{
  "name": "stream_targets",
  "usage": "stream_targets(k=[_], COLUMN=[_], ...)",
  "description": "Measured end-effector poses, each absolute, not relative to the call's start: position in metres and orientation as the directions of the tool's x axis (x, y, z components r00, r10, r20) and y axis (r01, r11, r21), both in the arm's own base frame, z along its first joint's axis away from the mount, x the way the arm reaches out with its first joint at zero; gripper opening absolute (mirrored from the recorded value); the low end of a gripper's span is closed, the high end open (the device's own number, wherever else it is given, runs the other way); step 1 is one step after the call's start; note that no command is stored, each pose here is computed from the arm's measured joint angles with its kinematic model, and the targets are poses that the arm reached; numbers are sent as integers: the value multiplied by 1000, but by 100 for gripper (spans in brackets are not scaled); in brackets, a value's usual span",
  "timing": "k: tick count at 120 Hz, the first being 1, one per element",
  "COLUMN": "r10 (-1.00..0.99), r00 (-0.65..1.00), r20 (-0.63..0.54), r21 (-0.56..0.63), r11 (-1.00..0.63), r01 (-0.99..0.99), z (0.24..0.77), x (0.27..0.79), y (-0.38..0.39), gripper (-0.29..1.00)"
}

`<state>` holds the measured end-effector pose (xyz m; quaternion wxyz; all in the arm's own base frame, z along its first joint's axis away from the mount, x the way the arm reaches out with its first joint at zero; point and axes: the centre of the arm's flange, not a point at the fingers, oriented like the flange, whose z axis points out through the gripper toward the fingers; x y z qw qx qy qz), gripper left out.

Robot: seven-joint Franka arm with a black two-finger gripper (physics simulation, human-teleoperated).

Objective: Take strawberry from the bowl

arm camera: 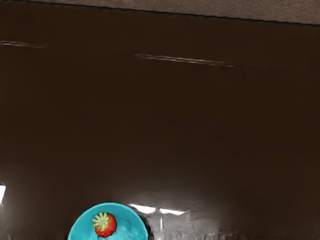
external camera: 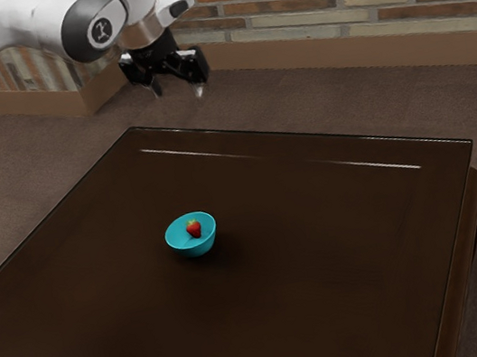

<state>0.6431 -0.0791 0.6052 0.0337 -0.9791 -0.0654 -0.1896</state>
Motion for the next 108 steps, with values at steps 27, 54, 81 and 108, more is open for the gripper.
stream_targets(k=[27,54,81,108], r10=[124,156,189,230], r00=[980,988,982,972], r20=[154,-3,-18,44], r21=[-103,-167,-115,-29], r11=[-985,-974,-976,-972], r01=[141,153,186,231], z=[553,450,362,311], x=[635,627,637,666], y=[-77,-45,-17,3], gripper=[65,53,34,28])
